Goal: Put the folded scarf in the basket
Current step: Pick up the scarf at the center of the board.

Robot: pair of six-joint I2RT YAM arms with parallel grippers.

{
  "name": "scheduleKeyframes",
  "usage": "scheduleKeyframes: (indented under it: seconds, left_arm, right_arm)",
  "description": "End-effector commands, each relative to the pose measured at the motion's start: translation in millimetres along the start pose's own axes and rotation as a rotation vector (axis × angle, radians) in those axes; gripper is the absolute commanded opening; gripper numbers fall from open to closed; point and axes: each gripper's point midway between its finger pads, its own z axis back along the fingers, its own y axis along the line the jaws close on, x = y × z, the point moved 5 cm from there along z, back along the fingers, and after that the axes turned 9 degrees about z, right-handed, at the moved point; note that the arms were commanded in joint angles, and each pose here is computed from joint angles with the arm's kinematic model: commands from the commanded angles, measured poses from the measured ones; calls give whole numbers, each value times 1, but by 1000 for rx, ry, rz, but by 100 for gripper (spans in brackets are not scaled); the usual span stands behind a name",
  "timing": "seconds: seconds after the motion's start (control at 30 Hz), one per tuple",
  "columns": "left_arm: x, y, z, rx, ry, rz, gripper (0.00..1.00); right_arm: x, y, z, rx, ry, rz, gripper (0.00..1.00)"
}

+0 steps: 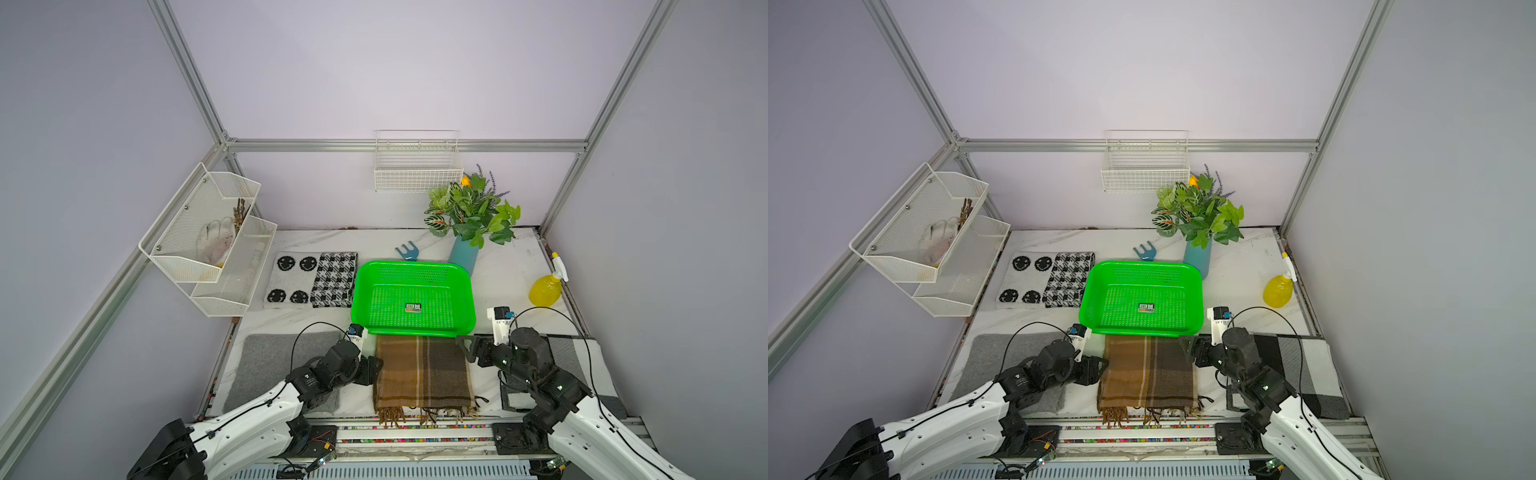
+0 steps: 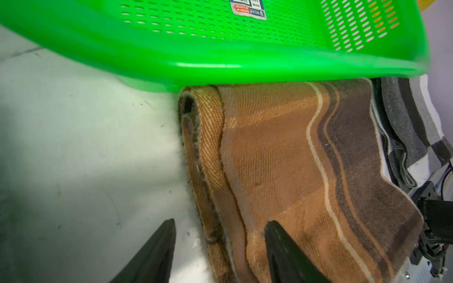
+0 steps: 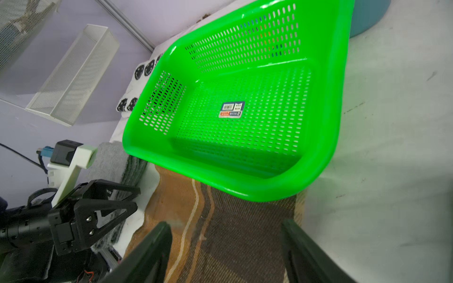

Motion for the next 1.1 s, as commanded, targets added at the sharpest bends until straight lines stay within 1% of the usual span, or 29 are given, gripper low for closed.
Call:
scheduleKeyframes:
  seconds: [0.0,0.17,0.27,0.37,0.47,0.53,0.67,0.73,0.87,1.07]
  left_arm:
    - [9,-16,-5,-90,-61,26,65]
    - [2,-18,-19,-103,-12,3,68]
    - [-2,-18,-23,-108,-1,-3,70]
    - [-2,-18,-25,-112,3,-2,70]
    - [-6,-23,-30,-130,44,-8,70]
    - [-9,-24,-32,-141,64,-7,69]
    - [-11,-15,-32,-90,42,-22,70]
    - [-12,-16,-34,-94,51,-21,70]
    - [-16,-19,-38,-122,79,-13,69]
    - [-20,-24,-40,-158,99,-12,61]
  right_arm:
    - [-23,-10,-5,-39,54,-34,76]
    - [-47,-13,-18,-63,164,-36,76]
    - [-59,-11,-24,-58,220,-33,77]
    - [-78,-13,-29,-28,275,-61,78]
    - [-85,-12,-33,-29,337,-61,78]
    - [-84,-14,-33,-61,330,-54,78]
    - [-80,-19,-31,-120,279,-39,78]
    - [-83,-19,-34,-123,310,-35,78]
    - [-90,-16,-40,-102,369,-28,79]
    - [-98,-1,-44,31,407,-55,80]
